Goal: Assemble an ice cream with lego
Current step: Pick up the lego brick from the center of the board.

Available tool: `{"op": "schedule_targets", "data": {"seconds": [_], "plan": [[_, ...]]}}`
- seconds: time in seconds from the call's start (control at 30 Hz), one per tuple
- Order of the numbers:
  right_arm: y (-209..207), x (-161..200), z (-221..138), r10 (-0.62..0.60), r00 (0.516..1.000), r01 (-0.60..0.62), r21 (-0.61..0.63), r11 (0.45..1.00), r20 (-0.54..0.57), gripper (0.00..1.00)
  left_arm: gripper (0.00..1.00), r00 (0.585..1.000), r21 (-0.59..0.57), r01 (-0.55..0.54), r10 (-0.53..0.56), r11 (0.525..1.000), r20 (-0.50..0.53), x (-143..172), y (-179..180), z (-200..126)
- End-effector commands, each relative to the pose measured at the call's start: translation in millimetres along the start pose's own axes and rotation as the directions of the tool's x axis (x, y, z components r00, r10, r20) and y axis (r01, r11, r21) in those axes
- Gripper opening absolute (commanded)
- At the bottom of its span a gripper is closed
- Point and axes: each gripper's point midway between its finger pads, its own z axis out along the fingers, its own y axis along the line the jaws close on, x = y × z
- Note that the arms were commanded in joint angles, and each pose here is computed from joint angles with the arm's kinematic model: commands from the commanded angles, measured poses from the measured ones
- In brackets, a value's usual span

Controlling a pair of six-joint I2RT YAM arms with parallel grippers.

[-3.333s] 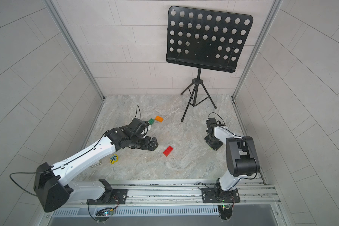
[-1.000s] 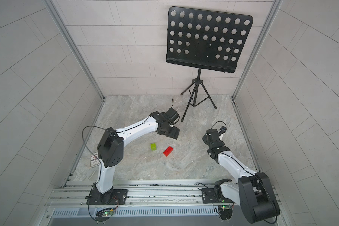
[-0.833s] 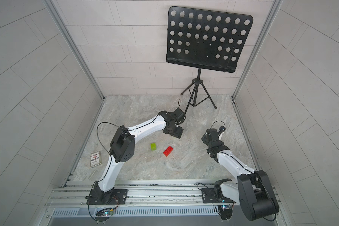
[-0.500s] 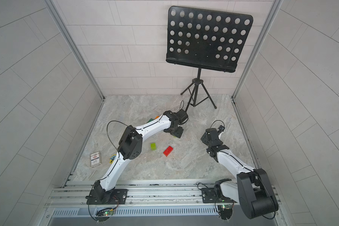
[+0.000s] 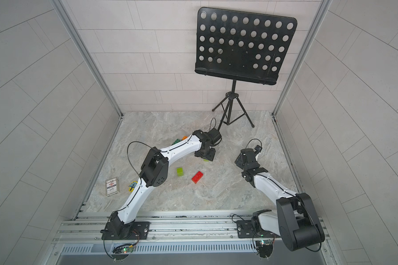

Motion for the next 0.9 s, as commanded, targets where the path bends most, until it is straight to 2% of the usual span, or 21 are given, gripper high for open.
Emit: {"op": "schedule_targets", "data": {"seconds": [0.0, 0.4, 0.57, 0.63, 0.77, 0.87], "plan": [[1.6, -4.3, -1.0, -0.013, 1.0, 0.013, 0.005, 1.0, 0.003, 0.79, 0.66, 1.0, -0.002, 0.022, -0.022, 1.0, -0.003, -1.1, -4.5, 5.9], [2.3, -6.0, -2.6, -0.026, 1.0, 0.026, 0.002, 1.0, 0.008, 0.74, 0.53, 0.999, -0.006, 0.043, -0.043, 0.999, -0.011, -1.8, -5.2, 14.0], [3.1, -6.4, -2.3, -0.03, 1.0, 0.03, 0.0, 1.0, 0.009, 0.71, 0.44, 0.999, -0.006, 0.045, -0.046, 0.999, -0.018, 0.3, -4.9, 15.2], [3.4, -5.8, -1.8, -0.032, 0.999, 0.032, -0.002, 0.999, 0.006, 0.7, 0.37, 0.999, -0.005, 0.047, -0.047, 0.999, -0.02, 0.7, -5.3, 15.6], [6.4, -5.5, -1.5, -0.039, 0.999, 0.039, -0.013, 0.999, 0.002, 0.68, 0.32, 0.999, 0.005, 0.045, -0.045, 0.999, -0.007, -2.1, -6.0, 7.2], [9.4, -3.4, -0.9, -0.05, 0.999, 0.05, -0.025, 0.998, -0.006, 0.68, 0.25, 0.999, 0.02, 0.036, -0.036, 0.999, 0.017, -6.0, -6.0, -9.9]]}}
